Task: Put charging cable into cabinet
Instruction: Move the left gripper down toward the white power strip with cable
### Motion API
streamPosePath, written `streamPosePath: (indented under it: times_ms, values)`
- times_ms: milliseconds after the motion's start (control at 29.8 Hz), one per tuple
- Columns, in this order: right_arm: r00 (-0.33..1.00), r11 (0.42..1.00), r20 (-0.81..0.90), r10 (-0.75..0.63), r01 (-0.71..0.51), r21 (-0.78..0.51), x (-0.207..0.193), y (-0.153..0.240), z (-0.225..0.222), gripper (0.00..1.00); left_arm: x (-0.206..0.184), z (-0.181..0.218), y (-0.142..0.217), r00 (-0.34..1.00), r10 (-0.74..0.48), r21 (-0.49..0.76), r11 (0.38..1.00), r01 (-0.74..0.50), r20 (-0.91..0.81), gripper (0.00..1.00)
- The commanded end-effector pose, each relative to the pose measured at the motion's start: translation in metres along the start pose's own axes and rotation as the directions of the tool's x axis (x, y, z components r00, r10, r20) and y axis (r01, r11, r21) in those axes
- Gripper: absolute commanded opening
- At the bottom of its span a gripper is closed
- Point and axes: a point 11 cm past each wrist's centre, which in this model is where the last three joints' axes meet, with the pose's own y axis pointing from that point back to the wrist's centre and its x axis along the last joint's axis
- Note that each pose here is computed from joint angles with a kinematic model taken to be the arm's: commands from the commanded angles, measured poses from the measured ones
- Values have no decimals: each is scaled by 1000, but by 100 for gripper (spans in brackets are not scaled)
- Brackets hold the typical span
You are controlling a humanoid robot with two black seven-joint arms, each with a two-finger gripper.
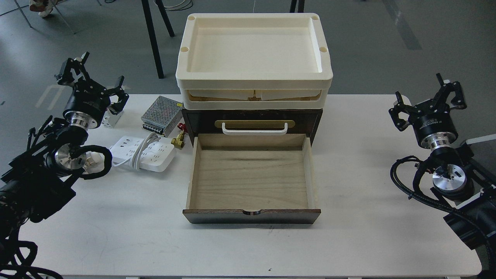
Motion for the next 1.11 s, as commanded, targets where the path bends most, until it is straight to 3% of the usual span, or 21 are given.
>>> streamPosePath:
  times_ms: [0, 201, 335, 436, 603, 771, 905, 1073]
  values:
    - [1000, 1000, -1, 0, 0, -2, 0, 0, 1, 100, 2, 3, 0, 1000, 3, -4, 1000, -3, 5, 100]
    - [1000, 1000, 1, 1, -1, -1, 0, 0, 1, 100, 1, 19, -3, 1000, -1, -44, 999, 1, 2, 100]
    - [1000, 1000, 1, -1, 1, 0, 0, 0, 0, 100, -13, 44, -3, 997, -73, -37, 997, 74, 28, 100]
    - [1000, 1000, -1, 0, 0, -2, 0, 0, 1, 100, -32, 75, -2, 971, -179, 1, 983, 181, 156, 100]
    - [1000, 1000, -1, 0, 0, -2, 0, 0, 1, 100, -79, 116, 2, 816, -382, 138, 923, 359, 433, 99]
    - [1000, 1000, -2, -3, 3, -4, -1, 0, 2, 100, -109, 115, 33, 423, -593, 434, 799, 417, 685, 99]
    - [1000, 1000, -2, -3, 3, -6, -1, 1, 2, 100, -108, 98, 48, 73, -633, 582, 746, 323, 771, 98]
    - [1000, 1000, -1, -3, 3, -7, 0, 1, 2, 100, -87, 71, 53, -380, -585, 674, 721, 160, 716, 95]
